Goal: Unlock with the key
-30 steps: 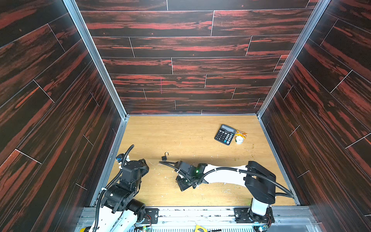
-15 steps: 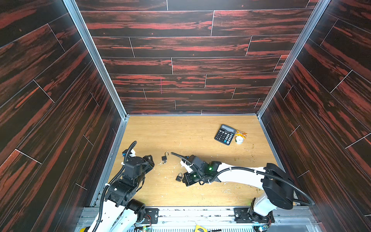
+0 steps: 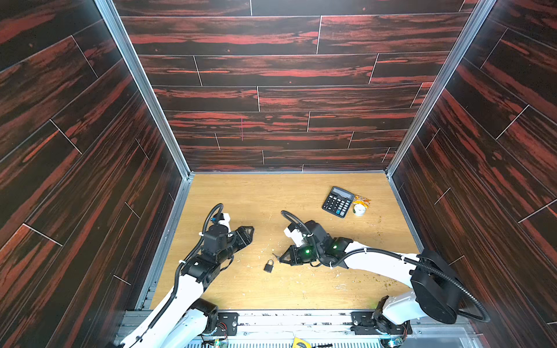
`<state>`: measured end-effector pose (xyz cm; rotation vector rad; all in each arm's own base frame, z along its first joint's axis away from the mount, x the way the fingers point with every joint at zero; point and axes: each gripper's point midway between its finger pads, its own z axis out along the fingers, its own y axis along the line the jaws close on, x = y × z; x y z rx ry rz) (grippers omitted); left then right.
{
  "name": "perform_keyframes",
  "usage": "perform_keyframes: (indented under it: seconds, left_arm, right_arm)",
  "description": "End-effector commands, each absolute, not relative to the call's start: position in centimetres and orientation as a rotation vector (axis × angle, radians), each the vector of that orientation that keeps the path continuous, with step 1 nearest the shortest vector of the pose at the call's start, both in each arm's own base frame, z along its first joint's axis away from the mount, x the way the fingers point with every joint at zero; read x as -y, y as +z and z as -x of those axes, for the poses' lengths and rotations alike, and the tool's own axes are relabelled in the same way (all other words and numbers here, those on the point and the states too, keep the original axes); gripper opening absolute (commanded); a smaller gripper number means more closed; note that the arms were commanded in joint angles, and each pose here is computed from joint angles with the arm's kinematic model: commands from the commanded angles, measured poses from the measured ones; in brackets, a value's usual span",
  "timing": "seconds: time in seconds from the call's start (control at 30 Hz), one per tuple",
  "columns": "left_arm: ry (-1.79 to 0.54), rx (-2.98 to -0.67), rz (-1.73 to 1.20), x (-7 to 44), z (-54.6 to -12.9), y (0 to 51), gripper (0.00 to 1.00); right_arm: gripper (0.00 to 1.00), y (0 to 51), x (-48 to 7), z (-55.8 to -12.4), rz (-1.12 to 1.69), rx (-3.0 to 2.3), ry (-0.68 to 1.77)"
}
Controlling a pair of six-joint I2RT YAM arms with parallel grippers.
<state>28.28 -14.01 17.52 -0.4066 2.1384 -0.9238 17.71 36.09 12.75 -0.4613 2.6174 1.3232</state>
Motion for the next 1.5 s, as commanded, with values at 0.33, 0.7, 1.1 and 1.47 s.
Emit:
perform_keyframes:
  seconds: [0.33,0.7,1.1,1.47]
  left_arm:
    - [-1.289,-1.923,0.078,20.0,-28.5,21.7,0.64]
    - [-1.367,-1.893,-0.042,22.9,-28.1,23.1,0.56]
    - [-1.440,-1.829,-0.077,24.0,-27.6,24.7,0.41]
    - [-1.444,-1.839,-0.083,24.3,-27.6,24.6,0.31]
  right_arm:
    - [0.00,20.4,-35.7,-21.0,0.325,-2.386,1.624]
    - [0.00,22.6,-36.8,-22.4,0.308,-2.316,1.682]
    - [0.00,22.1,-36.8,-22.9,0.286,-2.333,1.677]
    - [0.00,22.1,-36.8,-23.2,0.278,-2.329,1.672]
